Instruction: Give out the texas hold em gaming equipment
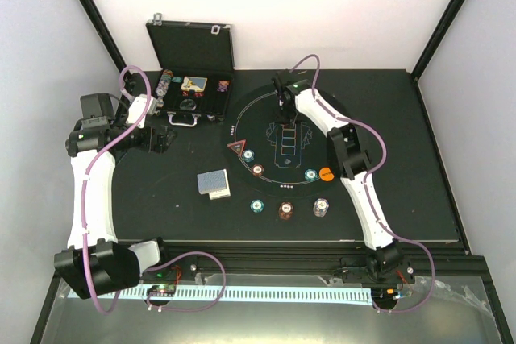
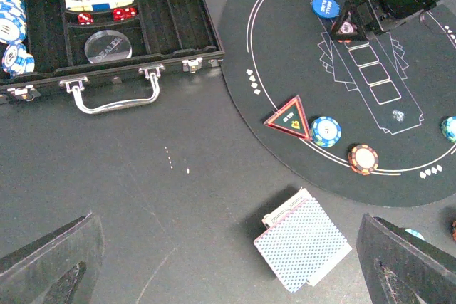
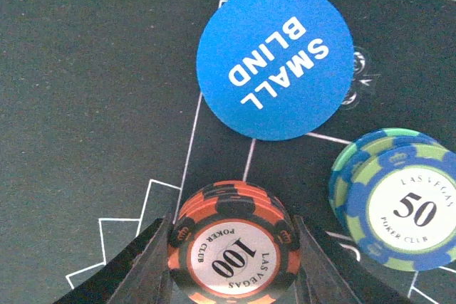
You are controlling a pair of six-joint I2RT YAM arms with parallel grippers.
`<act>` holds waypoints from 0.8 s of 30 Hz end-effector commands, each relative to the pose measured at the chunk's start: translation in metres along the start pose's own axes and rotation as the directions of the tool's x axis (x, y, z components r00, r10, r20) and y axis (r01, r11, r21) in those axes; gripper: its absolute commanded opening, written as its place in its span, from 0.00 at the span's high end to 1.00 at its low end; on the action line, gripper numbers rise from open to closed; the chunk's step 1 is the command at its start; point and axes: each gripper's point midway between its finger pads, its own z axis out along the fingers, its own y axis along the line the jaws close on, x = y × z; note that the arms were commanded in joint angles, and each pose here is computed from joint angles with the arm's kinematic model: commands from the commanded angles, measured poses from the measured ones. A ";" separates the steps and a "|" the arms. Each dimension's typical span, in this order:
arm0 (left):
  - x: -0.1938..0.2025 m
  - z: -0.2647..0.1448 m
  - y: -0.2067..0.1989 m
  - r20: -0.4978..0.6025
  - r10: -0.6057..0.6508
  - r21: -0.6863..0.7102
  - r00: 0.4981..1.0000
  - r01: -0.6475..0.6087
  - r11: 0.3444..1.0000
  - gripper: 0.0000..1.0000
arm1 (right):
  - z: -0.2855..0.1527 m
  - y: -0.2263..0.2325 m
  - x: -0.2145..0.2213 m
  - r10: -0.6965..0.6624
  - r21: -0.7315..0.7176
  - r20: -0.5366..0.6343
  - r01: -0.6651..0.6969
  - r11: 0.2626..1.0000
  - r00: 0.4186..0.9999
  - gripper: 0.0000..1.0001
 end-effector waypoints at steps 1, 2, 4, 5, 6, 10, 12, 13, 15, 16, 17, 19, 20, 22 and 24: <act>-0.004 -0.004 0.002 0.009 0.015 -0.015 1.000 -0.015 1.000 0.01 | -0.009 0.009 -0.006 -0.017 0.007 0.031 0.017 1.000 0.999 0.54; -0.004 -0.004 0.002 0.009 0.015 -0.012 1.000 -0.015 1.000 0.01 | -0.014 0.010 -0.007 -0.023 0.009 0.037 0.023 1.000 0.999 0.51; -0.005 -0.005 0.001 0.011 0.014 -0.010 1.000 -0.014 1.000 0.01 | -0.024 0.014 -0.009 -0.035 0.013 0.051 0.035 0.999 0.998 0.44; -0.004 -0.006 0.000 0.011 0.013 -0.008 1.000 -0.013 1.000 0.01 | -0.030 0.015 -0.010 -0.041 0.017 0.060 0.040 0.999 0.997 0.39; -0.005 -0.006 -0.001 0.012 0.014 -0.006 1.000 -0.014 1.000 0.01 | -0.037 0.017 -0.012 -0.046 0.020 0.071 0.045 0.999 0.996 0.36; -0.006 -0.009 -0.004 0.022 0.017 -0.002 1.000 -0.017 1.000 0.01 | -0.066 0.016 -0.017 -0.055 0.040 0.107 0.051 0.998 0.993 0.31; -0.006 -0.010 -0.005 0.027 0.018 0.001 0.999 -0.018 1.000 0.01 | -0.083 0.013 -0.017 -0.059 0.059 0.124 0.052 0.997 0.990 0.30; -0.006 -0.010 -0.005 0.028 0.019 0.002 0.999 -0.019 1.000 0.01 | -0.091 0.012 -0.015 -0.063 0.067 0.130 0.054 0.996 0.990 0.30; -0.008 -0.012 -0.007 0.035 0.023 0.002 0.999 -0.023 1.000 0.01 | -0.108 0.011 -0.007 -0.072 0.080 0.145 0.061 0.995 0.987 0.29; -0.009 -0.012 -0.007 0.039 0.025 0.002 0.999 -0.025 1.000 0.01 | -0.118 0.013 -0.001 -0.082 0.079 0.155 0.070 0.994 0.985 0.28; -0.009 -0.013 -0.008 0.042 0.025 0.005 0.999 -0.025 1.000 0.01 | -0.130 0.013 0.010 -0.094 0.086 0.162 0.081 0.993 0.982 0.26; -0.010 -0.014 -0.009 0.047 0.024 0.011 0.999 -0.025 1.000 0.01 | -0.143 0.020 0.031 -0.128 0.087 0.174 0.114 0.990 0.976 0.23; -0.011 -0.014 -0.010 0.049 0.024 0.014 0.998 -0.025 1.000 0.01 | -0.149 0.026 0.044 -0.146 0.083 0.178 0.133 0.988 0.973 0.22; -0.012 -0.015 -0.011 0.054 0.027 0.019 0.998 -0.028 0.999 0.01 | -0.156 0.037 0.076 -0.181 0.059 0.170 0.173 0.983 0.969 0.20; -0.012 -0.016 -0.012 0.057 0.029 0.021 0.998 -0.030 0.999 0.01 | -0.161 0.049 0.111 -0.214 0.037 0.156 0.211 0.977 0.964 0.17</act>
